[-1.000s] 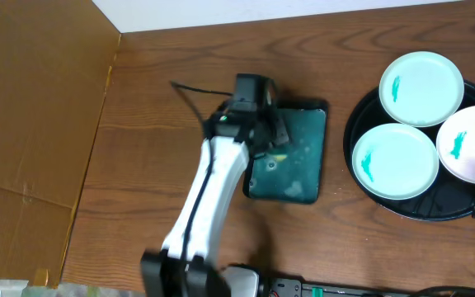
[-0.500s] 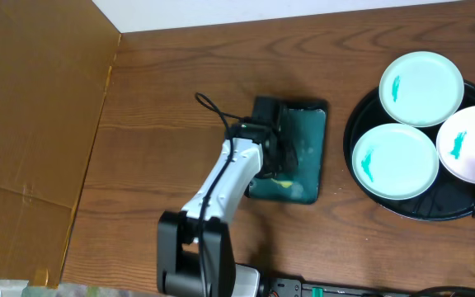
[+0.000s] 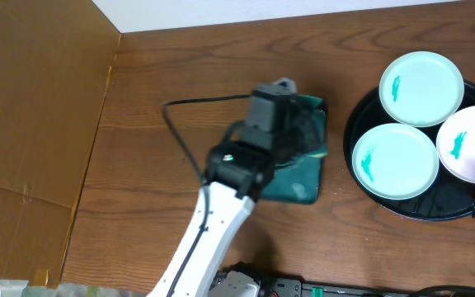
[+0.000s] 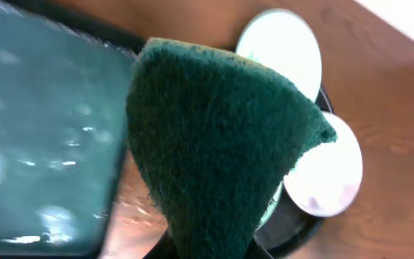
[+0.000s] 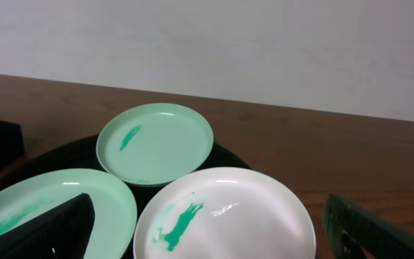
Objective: Clean dirty plates on tray and stack at the side
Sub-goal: 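Carry the sponge with the left gripper to the lower green plate, then grasp the rim of the lower green plate with the right gripper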
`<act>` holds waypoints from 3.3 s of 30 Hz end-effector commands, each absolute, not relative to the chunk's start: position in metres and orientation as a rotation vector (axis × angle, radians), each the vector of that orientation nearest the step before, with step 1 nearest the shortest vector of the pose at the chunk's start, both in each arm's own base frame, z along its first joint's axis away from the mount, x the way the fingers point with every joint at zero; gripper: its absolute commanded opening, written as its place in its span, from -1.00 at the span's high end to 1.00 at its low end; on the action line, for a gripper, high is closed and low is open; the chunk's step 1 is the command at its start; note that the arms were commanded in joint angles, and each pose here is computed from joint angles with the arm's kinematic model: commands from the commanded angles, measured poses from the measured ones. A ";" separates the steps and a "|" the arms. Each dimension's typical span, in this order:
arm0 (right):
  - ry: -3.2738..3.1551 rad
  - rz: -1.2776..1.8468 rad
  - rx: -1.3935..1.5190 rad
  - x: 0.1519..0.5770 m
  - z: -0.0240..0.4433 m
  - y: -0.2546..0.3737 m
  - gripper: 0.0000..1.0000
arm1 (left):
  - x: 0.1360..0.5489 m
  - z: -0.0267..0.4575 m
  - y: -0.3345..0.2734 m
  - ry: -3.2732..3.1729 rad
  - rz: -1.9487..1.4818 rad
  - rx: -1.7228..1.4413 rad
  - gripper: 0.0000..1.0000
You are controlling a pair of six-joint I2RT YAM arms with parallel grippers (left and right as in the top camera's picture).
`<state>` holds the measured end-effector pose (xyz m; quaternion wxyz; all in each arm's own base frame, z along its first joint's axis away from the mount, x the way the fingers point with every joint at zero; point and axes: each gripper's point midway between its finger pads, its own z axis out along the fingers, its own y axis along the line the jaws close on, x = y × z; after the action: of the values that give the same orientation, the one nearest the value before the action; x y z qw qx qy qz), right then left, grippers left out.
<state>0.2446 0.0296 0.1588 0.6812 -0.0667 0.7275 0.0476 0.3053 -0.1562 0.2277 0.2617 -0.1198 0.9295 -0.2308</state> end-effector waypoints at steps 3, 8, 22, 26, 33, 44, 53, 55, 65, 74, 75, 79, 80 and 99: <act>1.632 0.091 -0.147 0.245 0.159 0.027 -0.98 | 0.311 0.171 -0.202 2.594 -0.565 -0.414 0.86; 1.632 0.091 -0.147 0.245 0.159 0.027 -0.99 | 0.321 0.129 -0.267 2.622 -0.612 -0.261 0.86; 1.632 0.092 -0.147 0.245 0.159 0.027 -0.98 | 0.303 0.055 -0.311 2.727 -0.512 -0.123 0.85; 1.632 0.091 -0.147 0.245 0.159 0.027 -0.99 | 0.300 0.041 -0.321 2.733 -0.516 -0.130 -0.07; 1.632 0.091 -0.147 0.245 0.159 0.027 -0.98 | 0.304 0.056 -0.322 2.700 -0.545 -0.111 -0.47; 1.632 0.092 -0.147 0.245 0.159 0.027 -0.98 | 0.340 0.192 -0.253 2.389 -0.588 0.019 -0.53; 1.382 0.338 -0.269 0.230 0.218 0.067 -0.98 | 0.343 0.225 -0.147 2.366 -0.433 -0.173 -0.64; 1.176 0.353 -0.359 0.211 0.262 0.079 -0.98 | 0.341 0.218 -0.132 2.399 -0.397 -0.219 -0.64; 0.960 0.155 -0.317 0.169 0.398 0.058 -0.99 | 0.337 0.207 -0.111 2.451 -0.345 -0.283 -0.66; 1.844 0.219 -0.326 0.245 0.349 0.056 -0.99 | 0.337 0.207 -0.111 2.451 -0.345 -0.282 -0.65; 1.885 0.301 -0.347 0.250 0.346 0.066 -0.98 | 0.337 0.207 -0.111 2.451 -0.345 -0.283 -0.65; 1.986 0.730 -0.476 0.253 0.328 0.117 -0.99 | 0.337 0.207 -0.111 2.451 -0.345 -0.283 -0.65; 1.989 0.782 -0.495 0.258 0.325 0.123 -0.98 | 0.337 0.207 -0.111 2.451 -0.345 -0.283 -0.65; 3.009 0.349 0.145 0.284 0.089 0.123 -0.04 | 0.337 0.206 -0.111 2.455 -0.343 -0.283 -0.65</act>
<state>0.2827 0.1253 0.1040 0.0756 0.0169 0.9863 0.1455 0.3363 -0.1141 0.2071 0.3177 -0.1089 0.9318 -0.1378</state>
